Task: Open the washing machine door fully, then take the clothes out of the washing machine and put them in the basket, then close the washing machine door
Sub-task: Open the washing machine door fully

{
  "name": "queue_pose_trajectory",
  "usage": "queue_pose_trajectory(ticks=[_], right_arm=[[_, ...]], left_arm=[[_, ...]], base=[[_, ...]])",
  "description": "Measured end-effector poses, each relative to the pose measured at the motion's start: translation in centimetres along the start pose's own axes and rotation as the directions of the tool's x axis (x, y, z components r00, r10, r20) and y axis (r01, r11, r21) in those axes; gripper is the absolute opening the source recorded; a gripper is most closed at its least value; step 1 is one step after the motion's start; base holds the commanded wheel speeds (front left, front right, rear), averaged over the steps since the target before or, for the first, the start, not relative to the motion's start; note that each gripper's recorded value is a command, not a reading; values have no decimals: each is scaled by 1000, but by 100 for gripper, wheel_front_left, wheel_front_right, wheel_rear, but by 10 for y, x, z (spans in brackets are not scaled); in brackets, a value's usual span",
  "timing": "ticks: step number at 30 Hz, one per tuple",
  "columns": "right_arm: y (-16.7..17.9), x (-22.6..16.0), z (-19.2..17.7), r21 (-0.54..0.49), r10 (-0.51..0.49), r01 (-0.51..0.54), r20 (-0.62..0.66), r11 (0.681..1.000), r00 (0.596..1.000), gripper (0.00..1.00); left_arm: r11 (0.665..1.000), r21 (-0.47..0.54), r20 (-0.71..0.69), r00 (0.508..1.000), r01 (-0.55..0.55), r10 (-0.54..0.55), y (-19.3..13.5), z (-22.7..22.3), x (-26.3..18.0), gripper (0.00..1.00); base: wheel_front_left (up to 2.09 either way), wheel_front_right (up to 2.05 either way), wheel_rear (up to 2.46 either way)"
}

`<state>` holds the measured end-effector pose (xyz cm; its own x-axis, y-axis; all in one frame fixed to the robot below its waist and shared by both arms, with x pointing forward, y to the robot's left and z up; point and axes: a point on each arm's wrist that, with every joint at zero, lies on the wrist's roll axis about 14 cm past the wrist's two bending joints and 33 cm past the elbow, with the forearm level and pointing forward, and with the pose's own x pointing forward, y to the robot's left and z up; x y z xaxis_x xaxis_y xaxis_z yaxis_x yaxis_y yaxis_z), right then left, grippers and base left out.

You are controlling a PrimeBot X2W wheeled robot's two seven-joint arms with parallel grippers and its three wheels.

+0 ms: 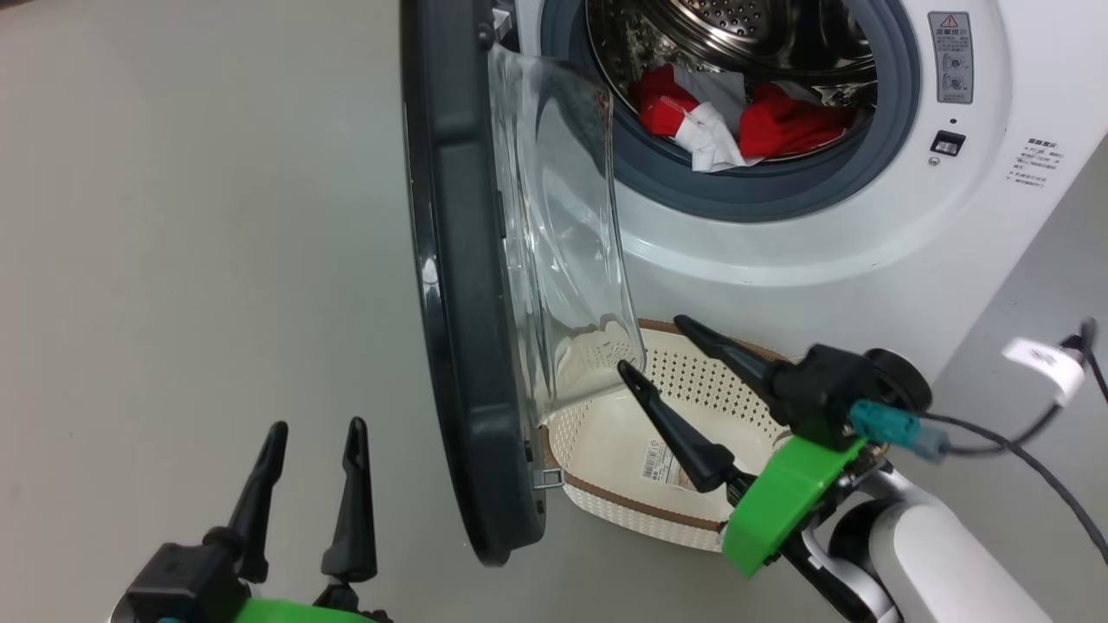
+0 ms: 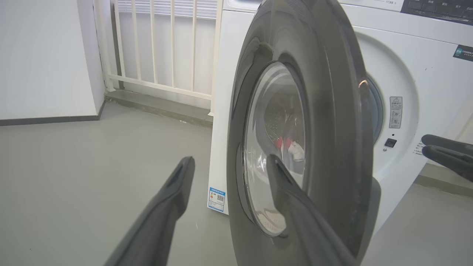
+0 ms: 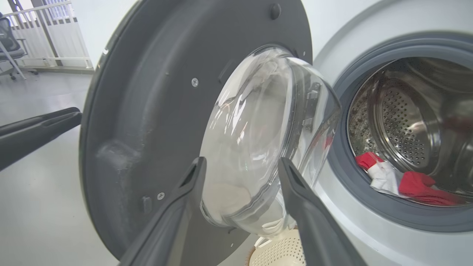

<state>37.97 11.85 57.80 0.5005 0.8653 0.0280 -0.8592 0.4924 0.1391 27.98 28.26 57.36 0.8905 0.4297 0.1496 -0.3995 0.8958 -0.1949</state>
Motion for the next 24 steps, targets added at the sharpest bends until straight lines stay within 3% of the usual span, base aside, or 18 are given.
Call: queue_pose_trajectory(ticks=[4,13,24], right_arm=[[-9,-11,5,-88,-76,82,69,993,995,100],[-38,-51,-3,-121,-262,281,153,952,953,100],[-50,-83,-19,-71,-341,355,151,932,928,100]], left_arm=[[1000,-1,8,1000,1,-1,0,1,0,100],[1000,-5,35,999,-10,10,4,5,-7,100],[1000,-4,39,999,-5,5,2,4,-5,100]], base=[[0,0,0],[0,0,0],[0,0,0]])
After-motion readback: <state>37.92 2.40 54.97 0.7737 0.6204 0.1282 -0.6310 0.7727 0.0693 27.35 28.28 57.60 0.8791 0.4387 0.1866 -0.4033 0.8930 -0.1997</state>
